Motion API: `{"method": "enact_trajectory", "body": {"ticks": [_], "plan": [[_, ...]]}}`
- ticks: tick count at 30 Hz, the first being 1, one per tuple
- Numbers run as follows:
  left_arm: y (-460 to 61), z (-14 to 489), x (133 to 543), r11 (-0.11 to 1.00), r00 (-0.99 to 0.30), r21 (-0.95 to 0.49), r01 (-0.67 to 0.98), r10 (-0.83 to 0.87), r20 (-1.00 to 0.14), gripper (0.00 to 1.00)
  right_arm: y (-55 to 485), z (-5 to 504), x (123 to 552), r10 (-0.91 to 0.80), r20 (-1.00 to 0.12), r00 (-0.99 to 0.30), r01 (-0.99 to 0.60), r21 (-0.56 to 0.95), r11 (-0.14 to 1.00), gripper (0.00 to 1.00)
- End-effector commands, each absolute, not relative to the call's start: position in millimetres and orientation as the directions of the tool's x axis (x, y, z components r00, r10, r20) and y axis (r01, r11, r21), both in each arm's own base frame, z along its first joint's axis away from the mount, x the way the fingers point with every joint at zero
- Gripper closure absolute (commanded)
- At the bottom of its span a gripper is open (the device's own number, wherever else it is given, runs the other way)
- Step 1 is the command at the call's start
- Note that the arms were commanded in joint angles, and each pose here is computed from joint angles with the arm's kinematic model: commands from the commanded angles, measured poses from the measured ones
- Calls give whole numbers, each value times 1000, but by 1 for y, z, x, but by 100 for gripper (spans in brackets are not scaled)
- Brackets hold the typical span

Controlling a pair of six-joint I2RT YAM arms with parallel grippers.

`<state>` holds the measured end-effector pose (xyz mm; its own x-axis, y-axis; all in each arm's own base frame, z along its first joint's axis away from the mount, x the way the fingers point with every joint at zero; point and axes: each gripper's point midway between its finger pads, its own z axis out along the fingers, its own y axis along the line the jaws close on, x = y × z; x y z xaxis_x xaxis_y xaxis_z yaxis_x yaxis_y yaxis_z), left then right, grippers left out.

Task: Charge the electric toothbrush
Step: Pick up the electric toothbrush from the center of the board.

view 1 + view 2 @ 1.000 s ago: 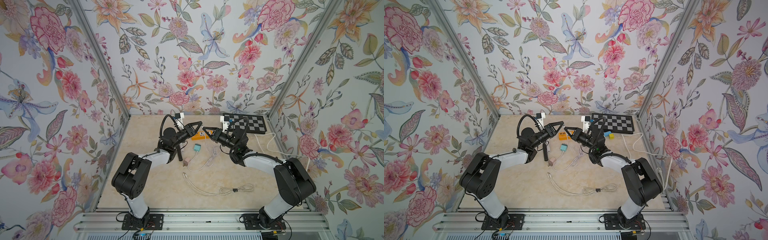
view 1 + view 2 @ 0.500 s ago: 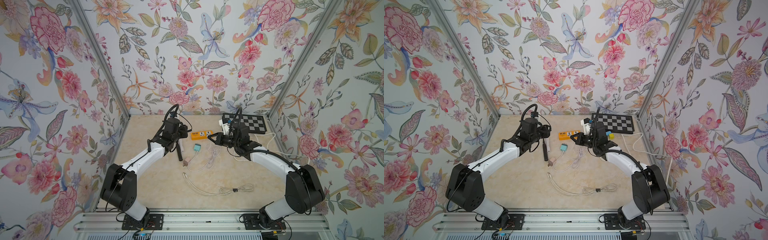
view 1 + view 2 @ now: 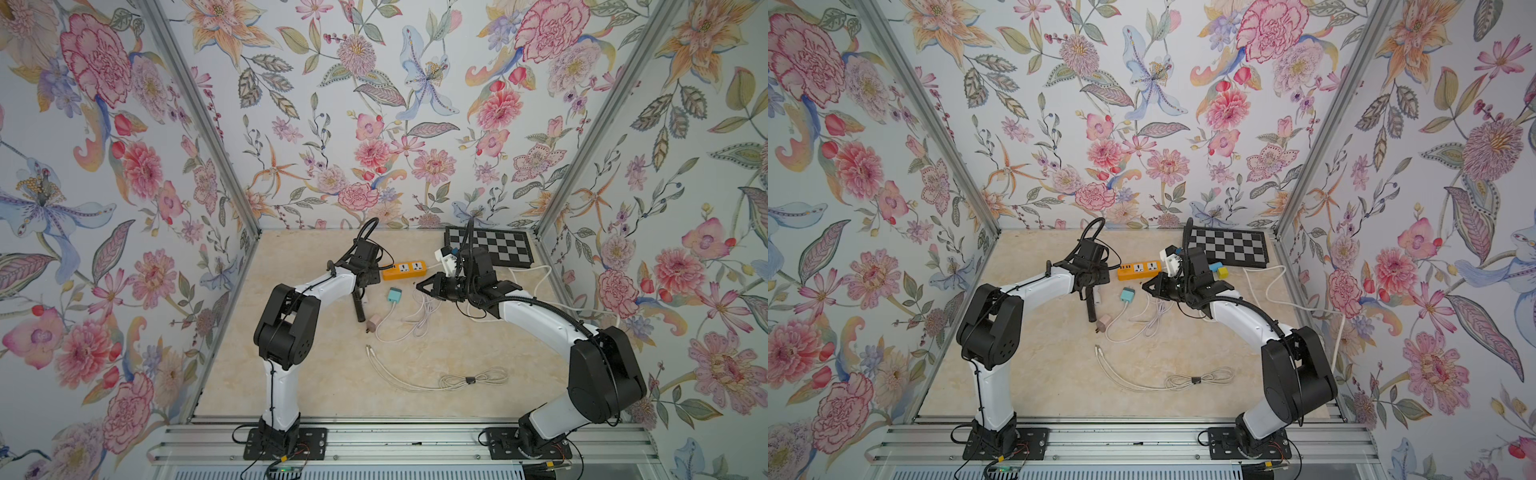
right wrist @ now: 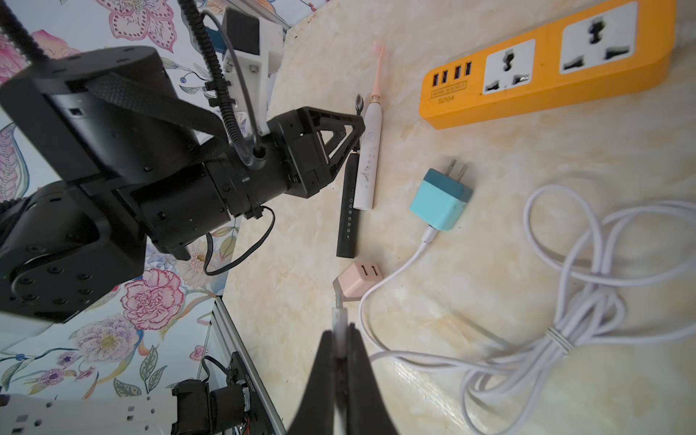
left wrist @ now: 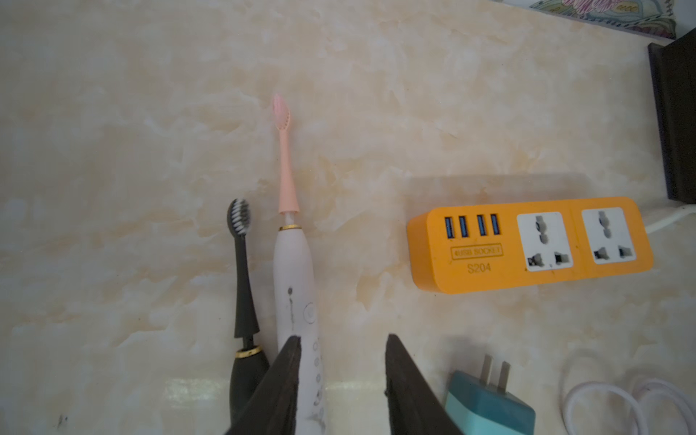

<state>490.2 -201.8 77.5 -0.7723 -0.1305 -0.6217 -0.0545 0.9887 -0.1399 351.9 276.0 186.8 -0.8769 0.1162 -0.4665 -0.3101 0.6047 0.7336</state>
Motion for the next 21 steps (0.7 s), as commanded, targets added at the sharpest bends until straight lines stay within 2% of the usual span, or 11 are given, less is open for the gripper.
{"method": "enact_trajectory", "body": {"ticks": [1,9,13,21], "plan": [[-187,55,484,993,-823,-47,-106,-114,-557,61,275,187,351,101,-477,-873,-323,721,613,100],[-175,31,469,991,-843,-3,-131,-112,-525,58,275,185,353,97,-475,-875,-323,720,614,100],[-177,16,462,991,-856,-27,-128,-124,-503,59,273,184,354,101,-477,-873,-319,715,623,100],[-190,6,456,984,-859,-125,-123,-169,-483,79,272,187,352,108,-474,-874,-314,719,621,100]]}}
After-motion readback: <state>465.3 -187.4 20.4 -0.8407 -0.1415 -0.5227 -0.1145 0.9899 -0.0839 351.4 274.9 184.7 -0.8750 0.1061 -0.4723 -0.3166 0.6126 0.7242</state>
